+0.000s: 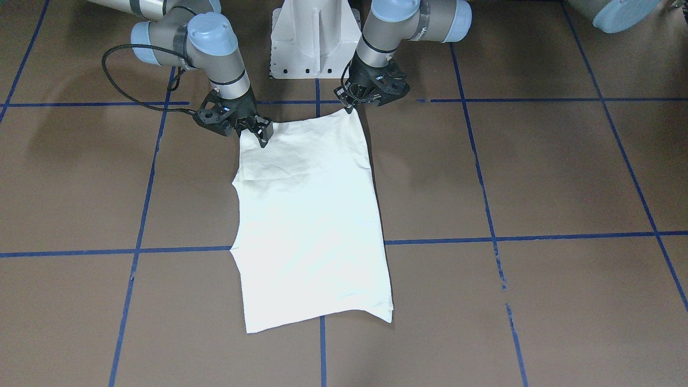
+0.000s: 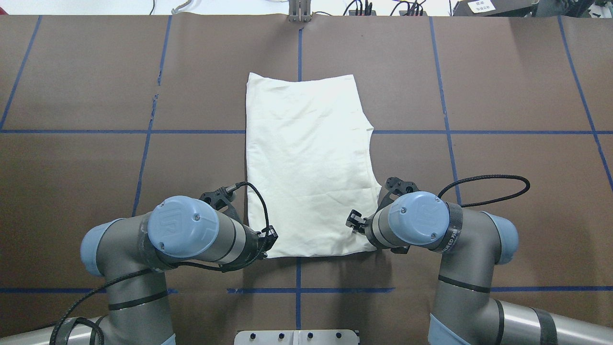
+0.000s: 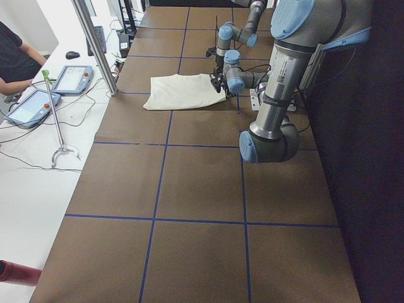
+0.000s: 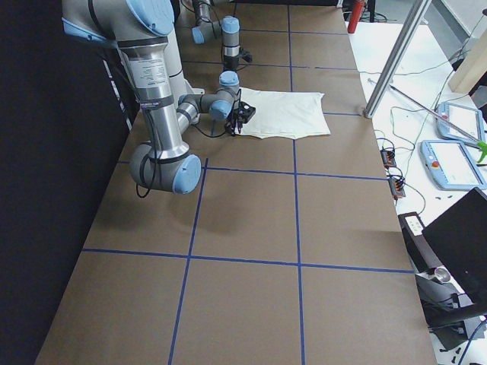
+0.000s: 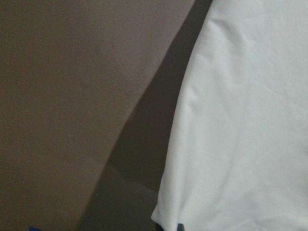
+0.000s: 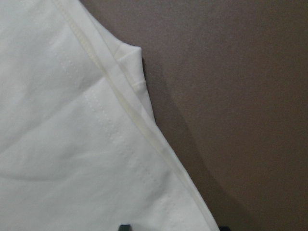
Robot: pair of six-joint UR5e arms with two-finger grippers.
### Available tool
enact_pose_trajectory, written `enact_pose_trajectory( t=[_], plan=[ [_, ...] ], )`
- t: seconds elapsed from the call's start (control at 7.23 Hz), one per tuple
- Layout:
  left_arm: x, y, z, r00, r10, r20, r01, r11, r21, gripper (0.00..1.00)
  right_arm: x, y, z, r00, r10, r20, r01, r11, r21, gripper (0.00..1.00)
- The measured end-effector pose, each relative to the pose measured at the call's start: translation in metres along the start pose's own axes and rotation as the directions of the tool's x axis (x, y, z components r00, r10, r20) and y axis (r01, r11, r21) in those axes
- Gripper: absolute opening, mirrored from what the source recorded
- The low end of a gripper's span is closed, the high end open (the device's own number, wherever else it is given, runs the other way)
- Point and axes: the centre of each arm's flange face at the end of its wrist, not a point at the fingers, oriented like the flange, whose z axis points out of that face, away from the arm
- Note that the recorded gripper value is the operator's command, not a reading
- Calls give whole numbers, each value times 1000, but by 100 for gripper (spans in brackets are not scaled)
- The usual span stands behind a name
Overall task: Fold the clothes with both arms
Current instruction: 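Grasp the near edge of the shirt with both grippers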
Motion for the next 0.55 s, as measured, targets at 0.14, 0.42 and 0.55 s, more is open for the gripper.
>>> enact_pose_trajectory(
  t=[0.14, 0.42, 0.55],
  plan=[
    [0, 0, 0, 1000, 0, 0, 0, 1000, 0, 0, 0, -1, 0, 1000, 1, 0, -1, 1000, 1, 0],
    [0, 0, 1, 1000, 0, 1, 0, 1000, 0, 0, -2, -2, -2, 1000, 2, 5, -2, 1000, 1, 0],
    [0, 0, 1, 1000, 0, 1, 0, 1000, 0, 0, -3, -3, -3, 1000, 1, 8, -1, 1000, 1, 0]
  ],
)
